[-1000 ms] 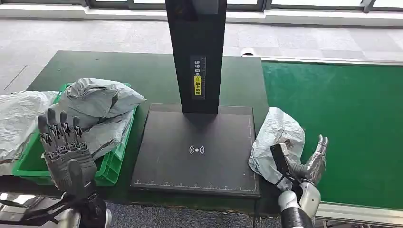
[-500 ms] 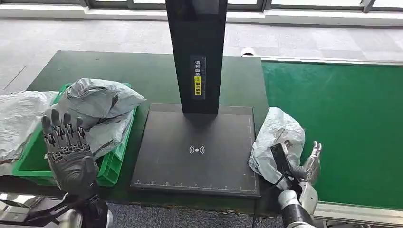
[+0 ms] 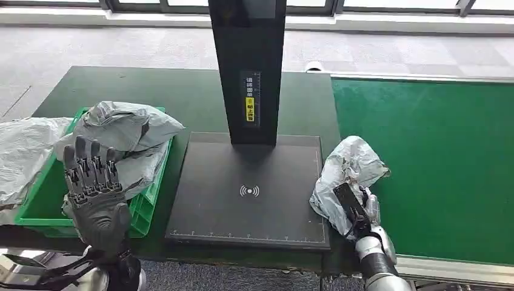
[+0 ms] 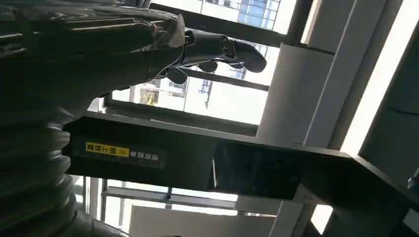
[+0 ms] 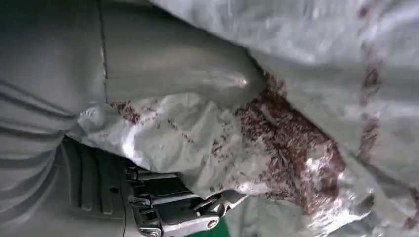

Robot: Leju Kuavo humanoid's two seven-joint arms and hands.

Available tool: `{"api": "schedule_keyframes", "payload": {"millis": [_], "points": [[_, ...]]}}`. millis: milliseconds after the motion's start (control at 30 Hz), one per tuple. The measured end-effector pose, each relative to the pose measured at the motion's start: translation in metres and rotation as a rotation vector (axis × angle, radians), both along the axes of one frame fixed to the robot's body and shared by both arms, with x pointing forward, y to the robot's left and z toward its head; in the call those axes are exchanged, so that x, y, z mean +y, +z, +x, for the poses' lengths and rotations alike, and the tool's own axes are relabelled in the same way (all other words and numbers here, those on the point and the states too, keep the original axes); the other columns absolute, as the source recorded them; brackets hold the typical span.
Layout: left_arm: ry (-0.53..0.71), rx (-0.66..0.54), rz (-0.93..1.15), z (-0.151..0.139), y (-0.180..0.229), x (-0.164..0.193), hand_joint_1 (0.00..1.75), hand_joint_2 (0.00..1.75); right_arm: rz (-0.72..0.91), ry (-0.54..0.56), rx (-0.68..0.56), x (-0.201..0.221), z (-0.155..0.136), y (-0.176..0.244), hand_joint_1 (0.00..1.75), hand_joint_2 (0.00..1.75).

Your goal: Moved the parcel from conveyor to table for the left to box.

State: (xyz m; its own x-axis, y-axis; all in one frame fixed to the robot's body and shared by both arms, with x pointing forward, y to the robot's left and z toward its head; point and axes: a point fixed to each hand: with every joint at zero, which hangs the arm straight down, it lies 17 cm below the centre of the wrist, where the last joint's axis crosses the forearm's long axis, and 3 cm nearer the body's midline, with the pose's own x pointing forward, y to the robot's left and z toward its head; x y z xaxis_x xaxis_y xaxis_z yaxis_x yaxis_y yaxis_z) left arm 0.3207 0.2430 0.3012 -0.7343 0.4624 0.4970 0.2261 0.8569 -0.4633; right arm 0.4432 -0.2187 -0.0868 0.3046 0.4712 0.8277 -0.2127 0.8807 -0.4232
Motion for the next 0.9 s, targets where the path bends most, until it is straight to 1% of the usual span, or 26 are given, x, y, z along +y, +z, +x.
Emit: {"api": "schedule_keyframes", "payload": {"millis": [100,267,600,900], "points": [[0.000,0.002,0.004,0.000,-0.001,-0.001,0.00,1.75,0.040,0.026,-0.004,0.006,0.000,0.002,1.75,1.75],[0.005,0.005,0.017,0.001,-0.001,-0.002,0.00,1.75,0.066,0.023,-0.026,0.008,0.001,0.006,1.75,1.75],[0.010,0.008,0.012,0.001,-0.001,-0.001,0.00,1.75,0.037,-0.012,-0.084,0.000,0.004,0.013,1.75,1.75],[0.014,0.010,0.010,0.001,-0.001,0.000,0.00,1.75,0.032,-0.017,-0.090,-0.001,0.004,0.013,1.75,1.75]]}}
